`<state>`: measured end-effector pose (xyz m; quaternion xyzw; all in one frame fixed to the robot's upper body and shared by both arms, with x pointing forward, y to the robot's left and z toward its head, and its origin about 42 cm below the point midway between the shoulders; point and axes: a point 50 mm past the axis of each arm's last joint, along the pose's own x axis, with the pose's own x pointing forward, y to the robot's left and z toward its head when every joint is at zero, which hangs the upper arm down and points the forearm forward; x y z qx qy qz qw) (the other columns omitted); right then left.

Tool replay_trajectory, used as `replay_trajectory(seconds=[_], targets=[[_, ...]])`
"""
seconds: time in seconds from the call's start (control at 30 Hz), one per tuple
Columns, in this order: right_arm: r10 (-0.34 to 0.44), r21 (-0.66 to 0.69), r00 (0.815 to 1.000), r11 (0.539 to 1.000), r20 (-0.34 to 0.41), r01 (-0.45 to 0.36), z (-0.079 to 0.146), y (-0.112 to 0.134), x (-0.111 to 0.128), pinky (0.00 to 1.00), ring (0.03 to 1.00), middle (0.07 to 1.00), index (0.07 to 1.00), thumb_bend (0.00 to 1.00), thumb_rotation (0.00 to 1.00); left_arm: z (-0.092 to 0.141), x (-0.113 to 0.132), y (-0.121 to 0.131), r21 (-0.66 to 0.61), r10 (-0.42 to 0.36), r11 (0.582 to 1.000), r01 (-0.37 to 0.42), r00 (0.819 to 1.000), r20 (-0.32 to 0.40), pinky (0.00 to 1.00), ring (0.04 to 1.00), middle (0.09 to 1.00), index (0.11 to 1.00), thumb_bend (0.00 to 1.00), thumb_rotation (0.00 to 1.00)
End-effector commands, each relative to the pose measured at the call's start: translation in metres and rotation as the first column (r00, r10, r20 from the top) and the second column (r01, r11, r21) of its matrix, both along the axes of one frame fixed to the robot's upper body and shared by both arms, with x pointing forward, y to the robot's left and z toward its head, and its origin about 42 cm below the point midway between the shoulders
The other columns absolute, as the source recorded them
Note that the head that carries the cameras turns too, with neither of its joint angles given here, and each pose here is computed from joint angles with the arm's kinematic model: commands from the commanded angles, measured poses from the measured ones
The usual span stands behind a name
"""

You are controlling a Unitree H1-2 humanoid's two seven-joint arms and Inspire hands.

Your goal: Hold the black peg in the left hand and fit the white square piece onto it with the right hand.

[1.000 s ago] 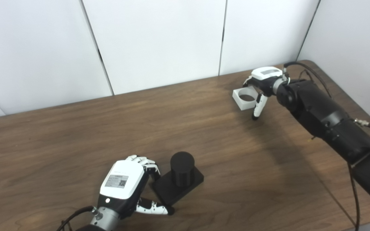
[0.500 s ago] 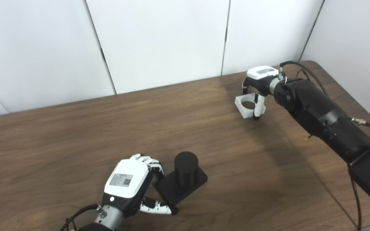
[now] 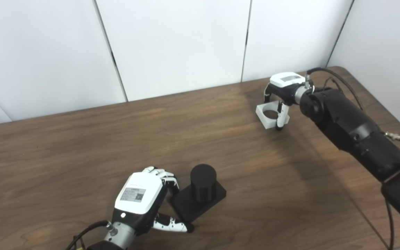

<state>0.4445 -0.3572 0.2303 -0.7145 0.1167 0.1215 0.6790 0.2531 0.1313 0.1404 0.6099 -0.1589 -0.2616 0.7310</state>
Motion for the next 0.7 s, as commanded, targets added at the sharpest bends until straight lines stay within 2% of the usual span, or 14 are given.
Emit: replay_trajectory(seconds=[0.0,0.17,0.27,0.4,0.67], targets=[[0.051,0.014,0.998,0.999,0.022,-0.052,0.014,0.005,-0.003,0.88,0.914,0.814,0.488,0.52,0.13,-0.026,-0.013,-0.003,0.113,-0.035,0.992,0.047,0.994,-0.1,0.87,0.813,0.755,0.49,0.52,0.06],[0.115,0.0,0.992,0.993,0.055,-0.116,0.044,0.014,-0.015,0.96,0.909,0.813,0.488,0.52,0.13,-0.026,-0.012,-0.003,0.113,-0.035,0.993,0.046,0.995,-0.094,0.86,0.809,0.753,0.489,0.52,0.06],[0.178,-0.017,0.981,0.984,0.076,-0.178,0.064,0.025,-0.027,0.99,0.913,0.82,0.489,0.52,0.13,-0.027,-0.011,-0.001,0.109,-0.03,0.993,0.04,0.995,-0.091,0.86,0.808,0.752,0.489,0.52,0.06],[0.265,-0.035,0.96,0.964,0.094,-0.262,0.088,0.047,-0.048,1.0,0.916,0.824,0.49,0.52,0.13,-0.026,-0.007,0.001,0.105,-0.018,0.994,0.027,0.996,-0.085,0.85,0.806,0.75,0.489,0.52,0.06],[0.386,-0.019,0.921,0.922,0.056,-0.386,0.122,0.084,-0.086,1.0,0.927,0.824,0.488,0.52,0.13,-0.026,-0.002,-0.001,0.114,-0.018,0.993,0.027,0.996,-0.086,0.86,0.812,0.753,0.489,0.52,0.06]])
